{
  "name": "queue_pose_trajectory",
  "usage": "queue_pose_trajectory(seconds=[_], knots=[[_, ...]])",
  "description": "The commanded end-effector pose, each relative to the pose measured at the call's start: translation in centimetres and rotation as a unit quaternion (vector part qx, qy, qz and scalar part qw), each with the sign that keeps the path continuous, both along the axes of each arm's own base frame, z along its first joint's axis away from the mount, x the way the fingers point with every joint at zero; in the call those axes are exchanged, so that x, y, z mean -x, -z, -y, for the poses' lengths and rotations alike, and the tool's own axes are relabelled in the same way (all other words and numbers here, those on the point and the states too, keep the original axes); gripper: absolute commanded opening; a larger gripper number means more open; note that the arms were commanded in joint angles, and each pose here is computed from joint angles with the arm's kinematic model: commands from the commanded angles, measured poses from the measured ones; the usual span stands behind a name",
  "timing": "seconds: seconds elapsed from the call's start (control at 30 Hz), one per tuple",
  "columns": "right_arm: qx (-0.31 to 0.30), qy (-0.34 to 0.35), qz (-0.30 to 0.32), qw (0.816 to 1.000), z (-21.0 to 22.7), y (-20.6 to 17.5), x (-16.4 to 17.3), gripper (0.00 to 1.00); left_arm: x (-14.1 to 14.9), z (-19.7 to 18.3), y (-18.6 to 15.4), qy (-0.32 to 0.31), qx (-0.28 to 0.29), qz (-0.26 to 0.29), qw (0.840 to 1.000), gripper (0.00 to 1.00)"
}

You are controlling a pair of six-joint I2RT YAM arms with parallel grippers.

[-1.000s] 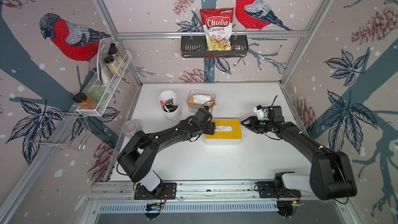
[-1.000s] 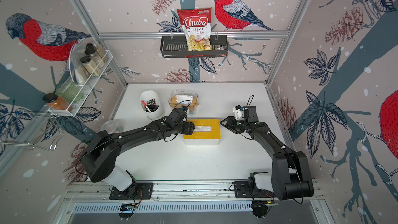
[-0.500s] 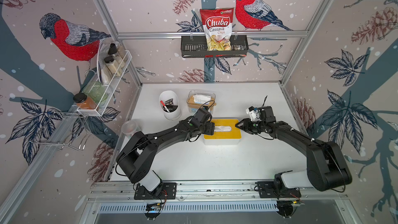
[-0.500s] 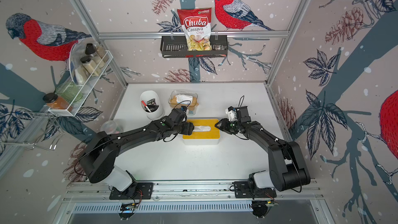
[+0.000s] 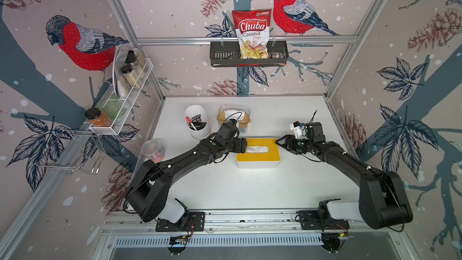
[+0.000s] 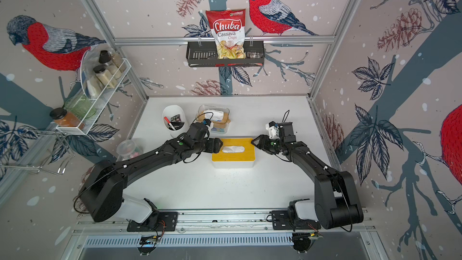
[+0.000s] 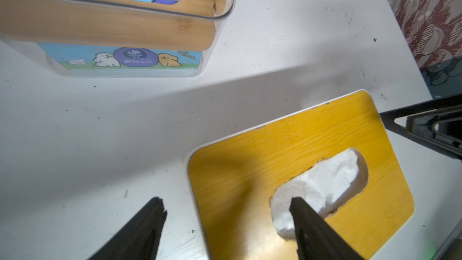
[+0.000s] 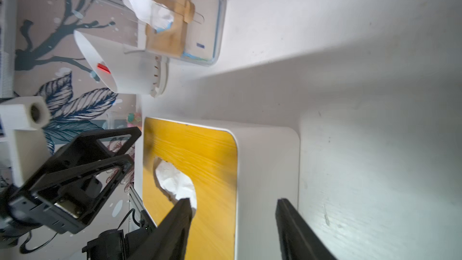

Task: Put the tissue paper into the tissue box
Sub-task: Close the box lid on the tissue box.

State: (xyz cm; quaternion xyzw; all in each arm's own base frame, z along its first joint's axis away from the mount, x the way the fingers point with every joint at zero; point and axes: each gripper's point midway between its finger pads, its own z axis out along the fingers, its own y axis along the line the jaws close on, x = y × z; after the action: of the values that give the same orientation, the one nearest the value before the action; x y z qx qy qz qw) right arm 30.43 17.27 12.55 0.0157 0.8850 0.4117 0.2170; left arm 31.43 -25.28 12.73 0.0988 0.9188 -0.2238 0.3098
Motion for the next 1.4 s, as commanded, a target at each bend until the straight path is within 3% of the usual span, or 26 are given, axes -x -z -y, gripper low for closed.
queue_pose_trajectory(seconds=[0.0,0.17,0.33,0.57,0.87,1.07,1.37], knots=[[0.007,0.008,0.052,0.999,-0.2,-2.9,-1.2,0.64,0.0,0.1,-1.4,0.009,0.062,0.001,0.998,0.83],[0.17,0.0,0.117,0.978,-1.3,-3.2,-1.2,0.65,-0.1,-0.9,-2.2,0.004,0.104,0.012,0.994,0.85],[0.21,0.004,0.119,0.97,-1.7,-2.1,-2.5,0.72,0.0,-0.5,-1.7,0.013,0.113,0.001,0.994,0.85],[0.176,-0.044,0.131,0.975,-4.5,-1.5,-4.1,0.78,0.1,-0.6,-0.9,0.016,0.106,-0.002,0.994,0.85],[0.127,-0.113,0.07,0.983,-6.5,0.6,0.3,0.72,-0.3,-1.8,-0.4,-0.001,0.083,0.003,0.997,0.85],[0.132,-0.118,0.085,0.981,-6.3,-0.5,1.6,0.7,-0.7,-2.6,-1.2,-0.009,0.083,0.013,0.996,0.85],[0.191,-0.094,0.049,0.976,-2.9,2.5,1.6,0.5,-0.8,-2.7,-2.7,-0.011,0.092,0.028,0.995,0.85]])
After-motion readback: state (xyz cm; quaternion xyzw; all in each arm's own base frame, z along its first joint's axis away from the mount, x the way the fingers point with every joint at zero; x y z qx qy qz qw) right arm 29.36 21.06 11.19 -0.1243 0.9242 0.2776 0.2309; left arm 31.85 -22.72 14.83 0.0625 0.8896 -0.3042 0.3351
